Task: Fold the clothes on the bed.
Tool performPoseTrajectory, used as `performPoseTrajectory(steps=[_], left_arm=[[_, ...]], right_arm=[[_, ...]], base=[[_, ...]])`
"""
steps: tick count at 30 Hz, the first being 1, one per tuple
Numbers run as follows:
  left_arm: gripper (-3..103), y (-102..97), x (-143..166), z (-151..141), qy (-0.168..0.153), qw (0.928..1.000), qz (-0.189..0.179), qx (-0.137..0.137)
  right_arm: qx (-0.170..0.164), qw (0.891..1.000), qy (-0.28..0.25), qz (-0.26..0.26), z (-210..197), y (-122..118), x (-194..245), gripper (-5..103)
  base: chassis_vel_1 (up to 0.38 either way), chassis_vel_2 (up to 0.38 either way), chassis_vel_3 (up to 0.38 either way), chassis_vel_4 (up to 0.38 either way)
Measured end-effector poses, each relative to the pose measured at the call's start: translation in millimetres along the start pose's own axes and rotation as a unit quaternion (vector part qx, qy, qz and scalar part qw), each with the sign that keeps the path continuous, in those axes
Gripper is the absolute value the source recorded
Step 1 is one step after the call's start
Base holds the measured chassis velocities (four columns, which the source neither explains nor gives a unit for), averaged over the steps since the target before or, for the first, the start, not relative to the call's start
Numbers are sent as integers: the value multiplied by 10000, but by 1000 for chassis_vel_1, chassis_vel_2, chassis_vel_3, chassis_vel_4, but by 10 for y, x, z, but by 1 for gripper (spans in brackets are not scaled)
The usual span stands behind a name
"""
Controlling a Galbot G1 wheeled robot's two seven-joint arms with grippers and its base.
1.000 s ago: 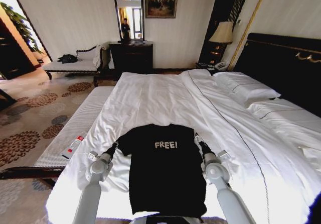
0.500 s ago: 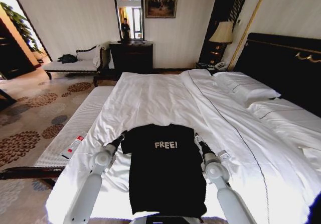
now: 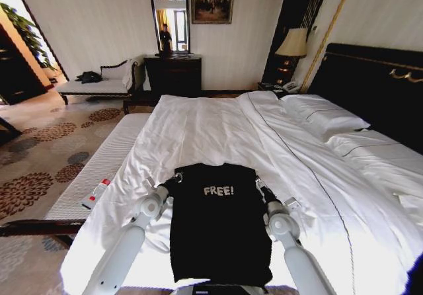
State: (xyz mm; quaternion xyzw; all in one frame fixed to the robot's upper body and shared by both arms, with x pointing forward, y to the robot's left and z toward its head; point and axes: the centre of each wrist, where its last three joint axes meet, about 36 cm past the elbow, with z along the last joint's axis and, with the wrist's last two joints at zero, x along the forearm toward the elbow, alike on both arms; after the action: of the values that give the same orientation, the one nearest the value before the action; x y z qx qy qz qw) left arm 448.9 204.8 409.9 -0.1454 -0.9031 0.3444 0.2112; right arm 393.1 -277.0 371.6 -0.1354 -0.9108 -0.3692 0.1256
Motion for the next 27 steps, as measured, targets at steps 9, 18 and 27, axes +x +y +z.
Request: performPoseTrajectory(steps=[9,18,27], left_arm=[[0,-97,-187,246,241,9997,33,-39],[0,-185,-401,380,453,9988,69,-148],[15,-244,-502,456,526,9984,69,-204]], right_arm=[[-1,10000,26,-16,33,14,-10,100],[6,10000,28,-17,41,14,-7,100],[20,10000,40,-14,81,20,25,100]], base=[[0,0,0,0],[0,0,0,0],[0,0,0,0]])
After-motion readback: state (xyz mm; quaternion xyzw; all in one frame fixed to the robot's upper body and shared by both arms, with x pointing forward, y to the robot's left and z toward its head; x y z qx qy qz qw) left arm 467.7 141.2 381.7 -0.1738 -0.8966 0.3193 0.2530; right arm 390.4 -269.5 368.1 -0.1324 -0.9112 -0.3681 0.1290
